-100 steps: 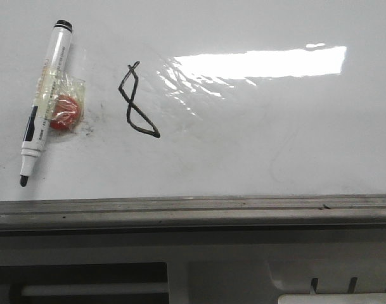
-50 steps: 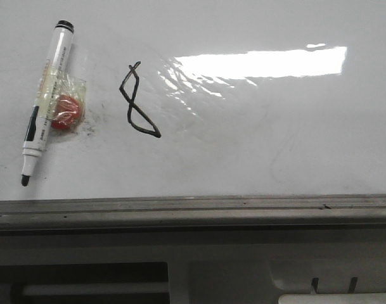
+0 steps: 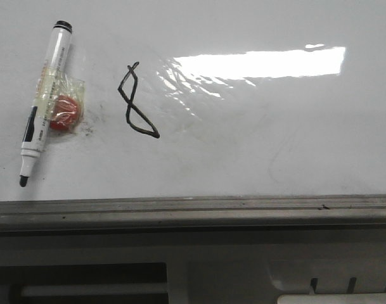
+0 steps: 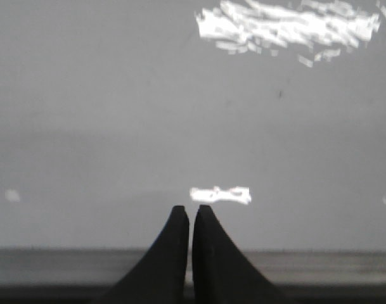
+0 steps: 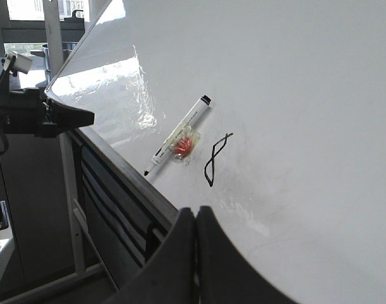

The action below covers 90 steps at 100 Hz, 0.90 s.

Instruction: Write number 8 on whiteboard

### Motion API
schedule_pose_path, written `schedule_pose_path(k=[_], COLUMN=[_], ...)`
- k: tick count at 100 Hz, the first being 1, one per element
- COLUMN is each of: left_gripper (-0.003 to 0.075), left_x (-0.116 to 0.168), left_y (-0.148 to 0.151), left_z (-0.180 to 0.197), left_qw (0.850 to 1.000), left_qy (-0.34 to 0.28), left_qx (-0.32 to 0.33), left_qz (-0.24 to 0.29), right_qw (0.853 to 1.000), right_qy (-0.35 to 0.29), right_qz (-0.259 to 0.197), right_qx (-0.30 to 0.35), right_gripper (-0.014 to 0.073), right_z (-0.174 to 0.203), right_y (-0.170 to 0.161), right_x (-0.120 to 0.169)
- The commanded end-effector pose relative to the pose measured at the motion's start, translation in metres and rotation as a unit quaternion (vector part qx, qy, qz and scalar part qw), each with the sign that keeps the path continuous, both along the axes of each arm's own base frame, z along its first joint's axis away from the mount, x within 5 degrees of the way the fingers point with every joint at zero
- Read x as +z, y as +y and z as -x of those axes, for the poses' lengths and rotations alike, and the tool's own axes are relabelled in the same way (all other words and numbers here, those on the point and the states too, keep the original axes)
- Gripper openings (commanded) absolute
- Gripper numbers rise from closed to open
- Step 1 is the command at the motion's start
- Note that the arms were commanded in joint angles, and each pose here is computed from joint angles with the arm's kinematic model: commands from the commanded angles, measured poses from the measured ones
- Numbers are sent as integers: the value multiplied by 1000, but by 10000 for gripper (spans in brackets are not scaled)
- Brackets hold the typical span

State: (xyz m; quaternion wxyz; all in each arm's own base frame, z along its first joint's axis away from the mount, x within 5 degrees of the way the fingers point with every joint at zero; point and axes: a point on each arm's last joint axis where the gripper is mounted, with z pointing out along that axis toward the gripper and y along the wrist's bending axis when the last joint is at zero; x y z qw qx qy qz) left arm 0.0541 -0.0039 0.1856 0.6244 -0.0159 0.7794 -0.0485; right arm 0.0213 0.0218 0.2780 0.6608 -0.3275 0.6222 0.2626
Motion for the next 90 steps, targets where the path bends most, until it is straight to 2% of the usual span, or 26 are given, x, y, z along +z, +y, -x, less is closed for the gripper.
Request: schedule_pose_path(k=[1, 90], left_gripper=[-20, -20], left_x=[-9, -9], left_y=[0, 0], left_z=[1, 1], left_qw=[1000, 1000], left_qy=[-2, -2], left_qx=[2, -1], left_qz=[6, 6], right_qw=[999, 999], right_qy=[-38, -34], right_qz=[-36, -30], right_qx=[-3, -3], right_gripper=[-63, -64], right_z=[2, 1], right_y=[-3, -1], right_x=[14, 11])
